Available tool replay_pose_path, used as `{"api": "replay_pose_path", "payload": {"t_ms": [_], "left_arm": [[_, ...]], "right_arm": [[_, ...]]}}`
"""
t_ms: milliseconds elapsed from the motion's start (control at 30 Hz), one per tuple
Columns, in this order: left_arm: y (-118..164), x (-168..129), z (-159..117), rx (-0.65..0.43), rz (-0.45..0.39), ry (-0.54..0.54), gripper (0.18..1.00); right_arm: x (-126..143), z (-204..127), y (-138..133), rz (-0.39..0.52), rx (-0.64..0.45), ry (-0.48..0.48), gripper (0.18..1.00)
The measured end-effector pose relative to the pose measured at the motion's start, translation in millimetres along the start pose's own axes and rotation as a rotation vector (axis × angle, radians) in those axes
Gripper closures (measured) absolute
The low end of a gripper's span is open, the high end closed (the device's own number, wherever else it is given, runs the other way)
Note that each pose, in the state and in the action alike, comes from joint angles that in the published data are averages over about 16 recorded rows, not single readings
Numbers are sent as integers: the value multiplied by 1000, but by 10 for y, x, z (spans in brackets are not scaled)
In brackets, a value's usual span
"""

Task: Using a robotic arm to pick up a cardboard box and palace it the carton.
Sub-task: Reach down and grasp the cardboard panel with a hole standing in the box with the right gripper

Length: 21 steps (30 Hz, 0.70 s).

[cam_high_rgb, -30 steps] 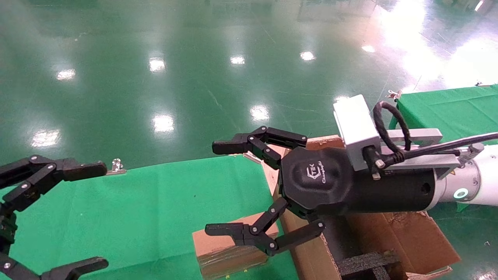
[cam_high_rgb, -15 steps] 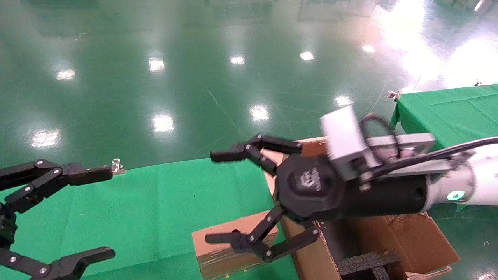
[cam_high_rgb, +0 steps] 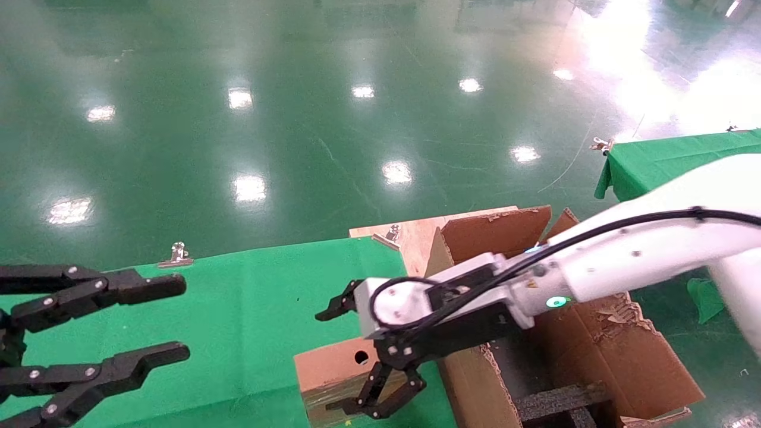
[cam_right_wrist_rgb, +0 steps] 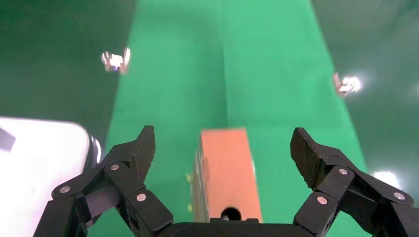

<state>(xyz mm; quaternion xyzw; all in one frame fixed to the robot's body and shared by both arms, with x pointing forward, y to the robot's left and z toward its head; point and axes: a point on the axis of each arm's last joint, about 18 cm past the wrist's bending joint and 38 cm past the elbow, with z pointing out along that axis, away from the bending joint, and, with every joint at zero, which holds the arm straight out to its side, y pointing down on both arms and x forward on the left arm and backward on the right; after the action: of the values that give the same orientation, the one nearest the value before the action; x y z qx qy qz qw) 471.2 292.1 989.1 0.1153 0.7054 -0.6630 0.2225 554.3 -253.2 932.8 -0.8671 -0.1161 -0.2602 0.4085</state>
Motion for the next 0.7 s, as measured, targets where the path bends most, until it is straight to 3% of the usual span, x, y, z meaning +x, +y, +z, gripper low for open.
{"api": "replay_pose_path", "payload": {"t_ms": [367,700], "left_arm": [[0,0,0,0,0,0,840],[1,0,0,0,0,0,960]], "right_arm": [[137,269,171,-107,-232,-40,178],[192,317,201,-184,-329,-51,178]]}}
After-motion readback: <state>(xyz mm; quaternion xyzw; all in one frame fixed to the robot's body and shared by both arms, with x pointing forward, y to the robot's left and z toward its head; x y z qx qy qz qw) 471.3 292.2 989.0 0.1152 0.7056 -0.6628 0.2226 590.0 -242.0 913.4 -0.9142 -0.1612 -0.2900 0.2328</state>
